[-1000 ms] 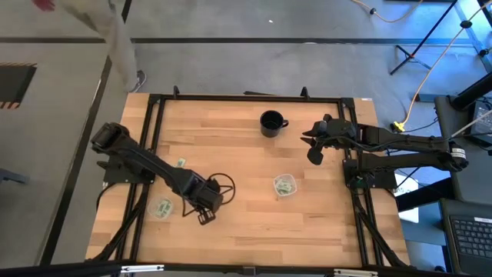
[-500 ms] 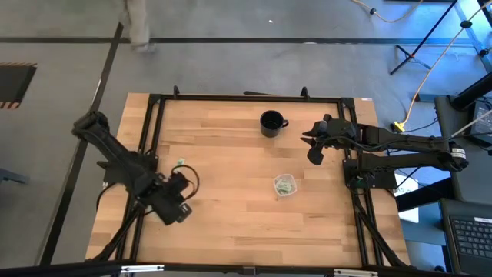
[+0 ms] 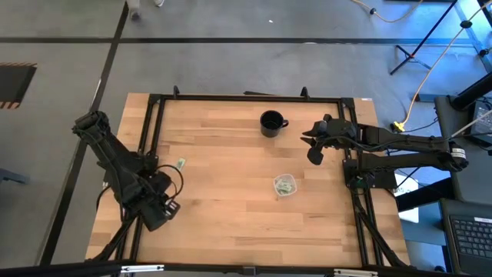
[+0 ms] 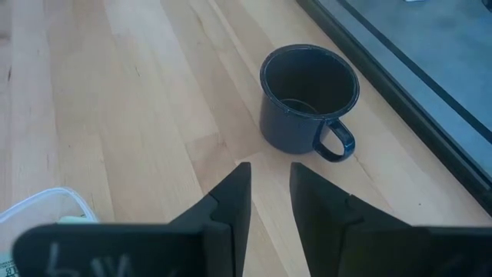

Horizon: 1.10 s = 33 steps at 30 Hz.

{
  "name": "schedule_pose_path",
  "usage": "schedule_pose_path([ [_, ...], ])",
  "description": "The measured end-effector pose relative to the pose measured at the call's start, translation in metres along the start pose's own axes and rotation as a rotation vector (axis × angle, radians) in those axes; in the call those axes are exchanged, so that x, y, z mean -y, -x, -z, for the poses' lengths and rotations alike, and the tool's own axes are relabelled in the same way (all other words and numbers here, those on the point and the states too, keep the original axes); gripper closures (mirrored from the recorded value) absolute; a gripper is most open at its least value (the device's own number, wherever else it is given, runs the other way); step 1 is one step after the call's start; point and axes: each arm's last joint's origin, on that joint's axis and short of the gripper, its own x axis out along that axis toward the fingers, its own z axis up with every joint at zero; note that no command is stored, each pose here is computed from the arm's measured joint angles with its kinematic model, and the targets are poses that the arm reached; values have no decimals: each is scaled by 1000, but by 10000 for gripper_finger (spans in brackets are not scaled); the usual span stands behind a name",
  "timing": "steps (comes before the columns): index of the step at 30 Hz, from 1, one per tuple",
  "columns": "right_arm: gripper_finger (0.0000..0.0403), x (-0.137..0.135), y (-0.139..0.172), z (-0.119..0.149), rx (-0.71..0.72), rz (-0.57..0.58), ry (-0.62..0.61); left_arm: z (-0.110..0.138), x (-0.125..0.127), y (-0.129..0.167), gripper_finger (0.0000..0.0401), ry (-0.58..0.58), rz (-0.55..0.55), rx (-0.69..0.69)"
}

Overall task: Pick and place Stevia / Truvia into bins
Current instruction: Put the bottom stevia packet into the left transparent container

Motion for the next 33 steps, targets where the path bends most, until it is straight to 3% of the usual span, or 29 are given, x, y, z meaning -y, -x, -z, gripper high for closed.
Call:
schedule_pose_path([
  [18,308,0,0,0,0,0,1,16,19,-37,399,-6,-262,-18],
  [33,308,0,0,0,-1,0,2,18,23,-45,396,-44,-298,9],
])
